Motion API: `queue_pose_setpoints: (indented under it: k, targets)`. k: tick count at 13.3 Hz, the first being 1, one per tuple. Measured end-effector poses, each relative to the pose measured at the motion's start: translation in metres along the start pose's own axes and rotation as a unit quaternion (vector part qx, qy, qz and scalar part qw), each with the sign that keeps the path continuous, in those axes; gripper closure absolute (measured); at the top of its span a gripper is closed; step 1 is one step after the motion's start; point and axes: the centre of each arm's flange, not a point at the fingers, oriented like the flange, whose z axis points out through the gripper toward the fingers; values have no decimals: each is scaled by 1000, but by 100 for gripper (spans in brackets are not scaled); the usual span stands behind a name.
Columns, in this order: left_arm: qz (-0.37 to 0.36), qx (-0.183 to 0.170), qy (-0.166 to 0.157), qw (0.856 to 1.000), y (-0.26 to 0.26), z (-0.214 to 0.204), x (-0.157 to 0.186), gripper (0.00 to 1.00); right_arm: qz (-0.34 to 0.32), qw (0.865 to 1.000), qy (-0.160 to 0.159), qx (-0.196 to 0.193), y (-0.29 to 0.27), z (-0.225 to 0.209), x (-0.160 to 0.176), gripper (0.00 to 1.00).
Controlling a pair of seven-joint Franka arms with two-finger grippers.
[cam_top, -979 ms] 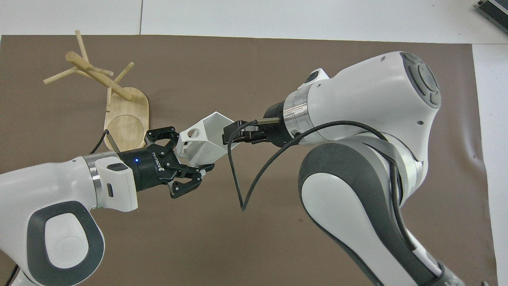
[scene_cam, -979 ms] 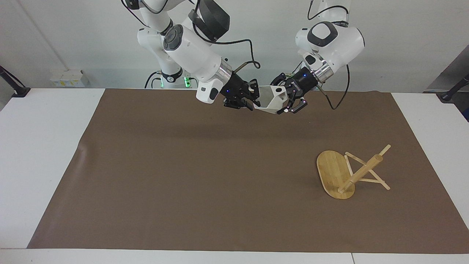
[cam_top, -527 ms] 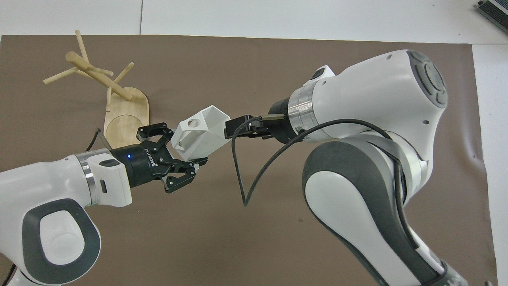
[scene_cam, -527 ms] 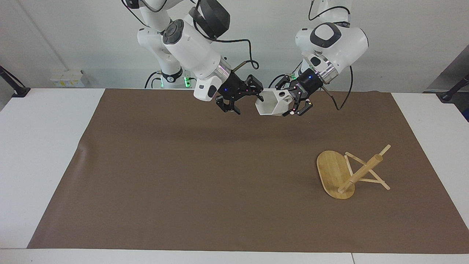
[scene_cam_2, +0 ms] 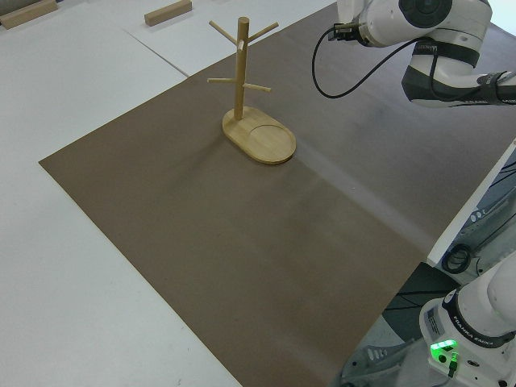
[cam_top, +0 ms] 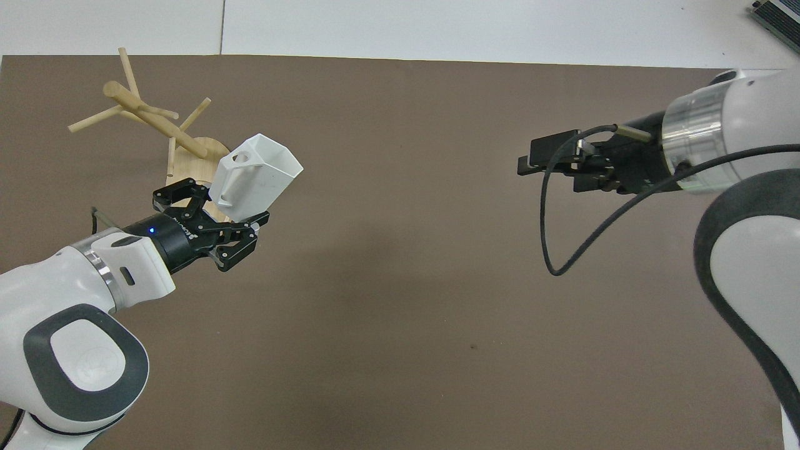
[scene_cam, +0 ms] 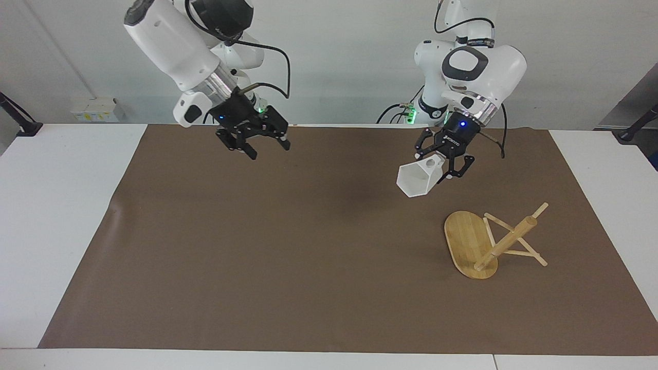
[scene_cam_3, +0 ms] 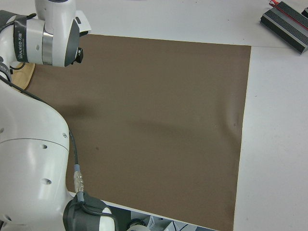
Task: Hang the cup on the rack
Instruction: 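Carry the mug with the left gripper while the right gripper withdraws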
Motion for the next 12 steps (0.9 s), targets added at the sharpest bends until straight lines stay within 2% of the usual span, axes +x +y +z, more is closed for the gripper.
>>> queue_pose_setpoints:
  k: [2,4,9,12]
  targets:
    - [-14,22,-6,1000,-17,3,-11,27,-11,996,5,-88,34,-8,3,0]
    - [-23,41,-17,999,-27,13,-22,27,2,990,17,-143,67,-16,11,0]
    - [-45,75,-31,996,-51,32,-37,27,58,983,34,-171,147,-47,25,0]
    - [-67,87,-25,994,-71,35,-30,27,50,973,38,-223,183,-62,27,0]
